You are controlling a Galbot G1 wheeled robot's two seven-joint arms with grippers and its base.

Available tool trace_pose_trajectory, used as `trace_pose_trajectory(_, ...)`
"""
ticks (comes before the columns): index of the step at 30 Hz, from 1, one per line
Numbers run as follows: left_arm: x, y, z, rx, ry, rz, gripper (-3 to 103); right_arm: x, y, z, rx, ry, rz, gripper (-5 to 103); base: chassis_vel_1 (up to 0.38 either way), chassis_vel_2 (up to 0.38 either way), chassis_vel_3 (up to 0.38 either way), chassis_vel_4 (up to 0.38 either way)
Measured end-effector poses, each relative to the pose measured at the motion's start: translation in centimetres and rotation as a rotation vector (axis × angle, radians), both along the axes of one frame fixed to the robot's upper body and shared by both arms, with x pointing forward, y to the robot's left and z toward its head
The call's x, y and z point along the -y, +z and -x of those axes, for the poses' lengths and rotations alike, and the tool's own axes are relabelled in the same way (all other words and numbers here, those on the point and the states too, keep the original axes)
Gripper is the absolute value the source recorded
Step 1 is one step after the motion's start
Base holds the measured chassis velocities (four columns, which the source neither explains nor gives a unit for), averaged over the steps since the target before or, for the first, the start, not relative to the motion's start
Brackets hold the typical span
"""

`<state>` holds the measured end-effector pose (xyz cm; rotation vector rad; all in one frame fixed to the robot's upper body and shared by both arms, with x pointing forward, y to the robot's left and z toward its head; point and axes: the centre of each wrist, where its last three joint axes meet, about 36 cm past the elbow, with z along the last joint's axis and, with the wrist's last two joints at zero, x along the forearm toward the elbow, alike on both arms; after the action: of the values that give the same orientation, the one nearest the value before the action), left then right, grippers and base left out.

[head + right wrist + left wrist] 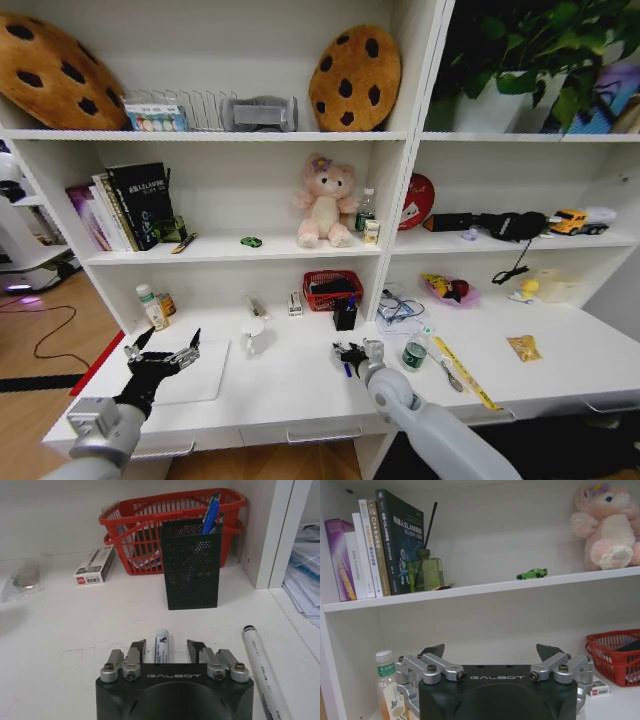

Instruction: Organize the objects on the table.

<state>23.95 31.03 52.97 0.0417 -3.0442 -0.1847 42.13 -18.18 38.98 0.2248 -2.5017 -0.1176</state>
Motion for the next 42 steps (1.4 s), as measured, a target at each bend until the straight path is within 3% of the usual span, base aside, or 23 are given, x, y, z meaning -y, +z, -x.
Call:
trace_pose_trajectory(2,0.0,0.0,0.0,0.000,0.000,0.000,100,0.1,-0.1,0.0,-0.002,-0.001,0.004,37,0.000,0.000,0.000,0.000)
trace_pose_trajectory(5,0.0,0.0,0.0,0.000,0.000,0.000,100,0.2,-0.2,-0.1,-0.007,0.000,0.010,32,0.000,0.000,0.000,0.000)
trace_pose_trajectory(6,0.0,0.0,0.0,0.000,0.000,0.000,100,0.2,-0.2,-0.1,-0.009,0.002,0.013,20,0.000,0.000,0.000,0.000)
trace_pose_trajectory(10,0.0,0.0,0.0,0.000,0.000,0.000,100,0.3,-0.3,-0.3,-0.013,0.001,0.013,12,0.000,0.000,0.000,0.000)
trace_pose_trajectory(22,0.0,0.0,0.0,0.000,0.000,0.000,100,1.1,1.5,-0.3,0.016,0.015,-0.016,10,0.000,0.000,0.000,0.000)
trace_pose_trajectory(23,0.0,0.0,0.0,0.000,0.000,0.000,100,1.2,2.3,0.2,0.078,0.043,-0.045,10,0.000,0.000,0.000,0.000)
trace_pose_trajectory(26,0.0,0.0,0.0,0.000,0.000,0.000,100,1.3,2.8,0.3,0.131,0.063,-0.068,10,0.000,0.000,0.000,0.000)
trace_pose_trajectory(27,0.0,0.0,0.0,0.000,0.000,0.000,100,1.4,3.3,0.3,0.212,0.099,-0.095,10,0.000,0.000,0.000,0.000)
trace_pose_trajectory(28,0.0,0.0,0.0,0.000,0.000,0.000,100,1.6,3.6,-0.1,0.295,0.128,-0.093,10,0.000,0.000,0.000,0.000)
trace_pose_trajectory(29,0.0,0.0,0.0,0.000,0.000,0.000,100,1.6,3.6,-0.1,0.295,0.128,-0.093,10,0.000,0.000,0.000,0.000)
trace_pose_trajectory(30,0.0,0.0,0.0,0.000,0.000,0.000,100,1.8,3.8,-0.8,0.387,0.157,-0.077,10,0.000,0.000,0.000,0.000)
trace_pose_trajectory(31,0.0,0.0,0.0,0.000,0.000,0.000,100,1.8,3.8,-0.8,0.387,0.157,-0.077,10,0.000,0.000,0.000,0.000)
trace_pose_trajectory(32,0.0,0.0,0.0,0.000,0.000,0.000,100,2.3,3.3,-3.0,0.538,0.178,-0.043,10,0.000,0.000,0.000,0.000)
trace_pose_trajectory(34,0.0,0.0,0.0,0.000,0.001,0.000,100,2.4,2.7,-4.3,0.599,0.166,-0.030,10,0.000,0.000,0.000,0.000)
trace_pose_trajectory(35,0.0,0.0,0.0,0.000,0.000,0.000,100,2.6,1.3,-6.3,0.699,0.125,-0.017,10,0.000,0.000,0.000,0.000)
trace_pose_trajectory(42,0.0,0.0,0.0,0.000,0.000,0.000,100,3.2,-2.0,-8.9,0.804,0.024,0.008,10,0.000,0.000,0.000,0.000)
